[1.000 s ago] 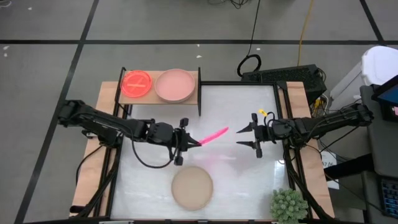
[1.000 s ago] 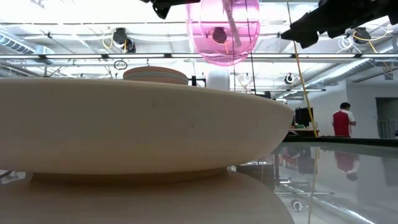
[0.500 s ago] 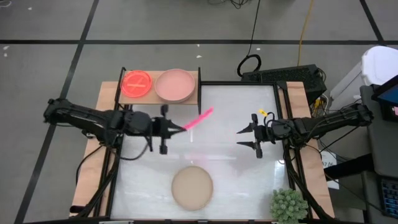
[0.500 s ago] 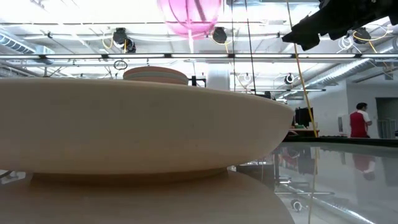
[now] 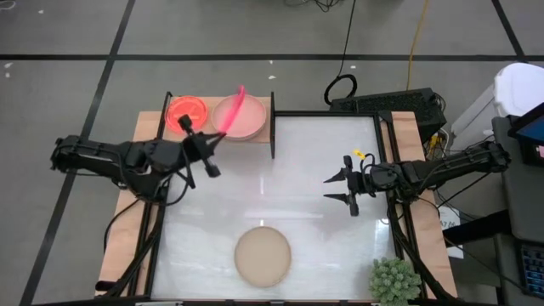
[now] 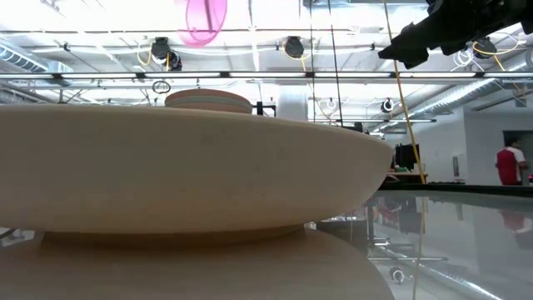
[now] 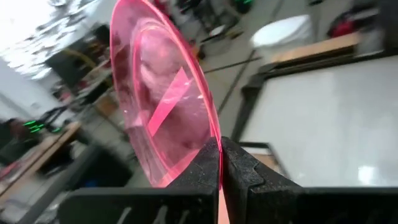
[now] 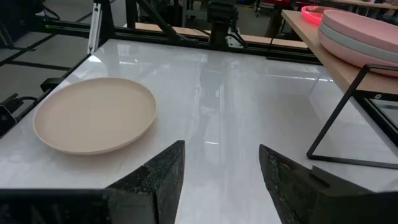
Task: Place and stack plates onto a shelf
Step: Stack the small pink plate on top of the small orange plates on the shelf
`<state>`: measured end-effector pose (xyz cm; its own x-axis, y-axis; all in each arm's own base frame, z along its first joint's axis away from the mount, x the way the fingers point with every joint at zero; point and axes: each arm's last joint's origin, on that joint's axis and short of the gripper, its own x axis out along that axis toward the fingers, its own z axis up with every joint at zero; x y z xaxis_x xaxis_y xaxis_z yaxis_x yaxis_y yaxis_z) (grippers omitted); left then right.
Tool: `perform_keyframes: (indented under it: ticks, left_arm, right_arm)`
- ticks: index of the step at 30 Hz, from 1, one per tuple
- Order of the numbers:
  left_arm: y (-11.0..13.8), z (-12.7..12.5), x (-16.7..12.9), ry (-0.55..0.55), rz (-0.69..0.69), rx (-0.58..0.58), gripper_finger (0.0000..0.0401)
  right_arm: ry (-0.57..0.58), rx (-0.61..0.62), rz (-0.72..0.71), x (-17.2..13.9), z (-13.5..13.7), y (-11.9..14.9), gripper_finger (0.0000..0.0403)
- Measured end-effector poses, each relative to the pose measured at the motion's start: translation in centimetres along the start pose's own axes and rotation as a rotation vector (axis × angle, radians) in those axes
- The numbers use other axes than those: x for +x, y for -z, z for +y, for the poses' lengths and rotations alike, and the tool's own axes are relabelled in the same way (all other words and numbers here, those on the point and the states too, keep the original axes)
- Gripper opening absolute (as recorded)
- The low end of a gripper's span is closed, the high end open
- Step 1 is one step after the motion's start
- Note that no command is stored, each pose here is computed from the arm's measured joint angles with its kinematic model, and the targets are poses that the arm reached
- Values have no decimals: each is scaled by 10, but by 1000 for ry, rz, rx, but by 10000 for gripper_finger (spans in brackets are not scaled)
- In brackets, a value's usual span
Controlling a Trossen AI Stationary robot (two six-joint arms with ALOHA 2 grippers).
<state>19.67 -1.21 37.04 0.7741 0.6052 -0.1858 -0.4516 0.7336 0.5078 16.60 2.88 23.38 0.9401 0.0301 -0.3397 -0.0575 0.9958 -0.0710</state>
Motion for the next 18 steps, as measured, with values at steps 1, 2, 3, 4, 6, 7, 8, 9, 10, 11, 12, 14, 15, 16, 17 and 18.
perform_keyframes:
  ticks: [1,2,3,4,6,7,8,9,10,11,12,14,15,16,17,18]
  left_arm:
    - [1,2,1,-17,10,4,5]
    - [3,4,3,-29,26,10,5]
    - [5,5,5,-38,43,14,5]
    - [7,7,7,-47,62,11,5]
    - [14,10,11,-65,117,2,5]
    - [18,13,13,-80,149,-13,5]
    - [23,15,15,-98,185,-30,5]
    - [27,18,16,-114,222,-46,5]
    - [32,21,18,-132,261,-56,5]
    - [37,24,20,-149,296,-65,5]
    - [41,27,21,-168,331,-74,5]
    - [50,32,25,-203,397,-88,5]
    - [53,35,27,-219,425,-101,5]
    - [57,38,27,-228,455,-108,5]
    - [61,40,28,-233,479,-119,5]
    - [63,43,29,-237,492,-135,5]
  right_arm:
    - [0,0,0,0,0,0,190]
    - [0,0,0,0,0,0,190]
    - [0,0,0,0,0,0,190]
    - [0,0,0,0,0,0,190]
    - [0,0,0,0,0,0,190]
    - [0,0,0,0,0,0,190]
    - [0,0,0,0,0,0,190]
    - [0,0,0,0,0,0,190]
    - [0,0,0,0,0,0,190]
    - [0,0,0,0,0,0,190]
    - [0,0,0,0,0,0,190]
    - [0,0,0,0,0,0,190]
    - [0,0,0,0,0,0,190]
    - [0,0,0,0,0,0,190]
    - [0,0,0,0,0,0,190]
    - [0,0,0,0,0,0,190]
